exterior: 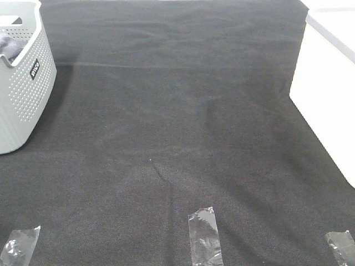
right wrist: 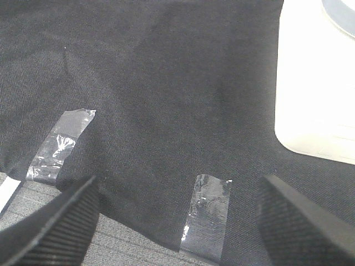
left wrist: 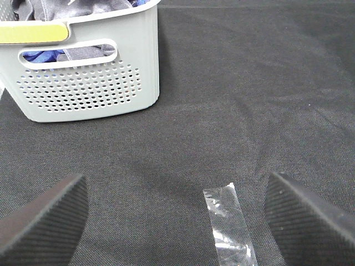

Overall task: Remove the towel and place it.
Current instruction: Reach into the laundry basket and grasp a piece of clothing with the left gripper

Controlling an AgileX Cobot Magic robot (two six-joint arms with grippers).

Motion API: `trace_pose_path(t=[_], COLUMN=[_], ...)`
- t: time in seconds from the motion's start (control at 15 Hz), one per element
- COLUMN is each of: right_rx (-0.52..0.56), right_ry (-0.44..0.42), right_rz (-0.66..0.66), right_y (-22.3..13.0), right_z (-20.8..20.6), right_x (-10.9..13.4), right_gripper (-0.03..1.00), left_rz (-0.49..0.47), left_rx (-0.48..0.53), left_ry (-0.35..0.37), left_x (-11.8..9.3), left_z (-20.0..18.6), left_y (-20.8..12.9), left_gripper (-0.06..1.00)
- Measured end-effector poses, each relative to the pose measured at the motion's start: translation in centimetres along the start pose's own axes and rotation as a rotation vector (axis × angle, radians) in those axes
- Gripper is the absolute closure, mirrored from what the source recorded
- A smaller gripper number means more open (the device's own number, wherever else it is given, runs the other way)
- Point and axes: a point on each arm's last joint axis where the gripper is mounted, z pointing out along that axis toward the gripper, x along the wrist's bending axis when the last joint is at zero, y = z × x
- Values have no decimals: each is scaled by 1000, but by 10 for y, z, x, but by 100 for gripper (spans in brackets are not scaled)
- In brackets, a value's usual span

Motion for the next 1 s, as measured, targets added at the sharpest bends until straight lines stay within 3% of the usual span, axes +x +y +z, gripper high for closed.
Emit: trace_pose_path(t=[1.0], right_rx=[0], right_ry=[0], right_rz=[0], right_y=[0], right_z=[0], right_x=[0], right_gripper=[20], left_rz=[0], left_rx=[0], left_ry=[0], left_x=[0], left_z=[0], left_y=[0], left_gripper=[13])
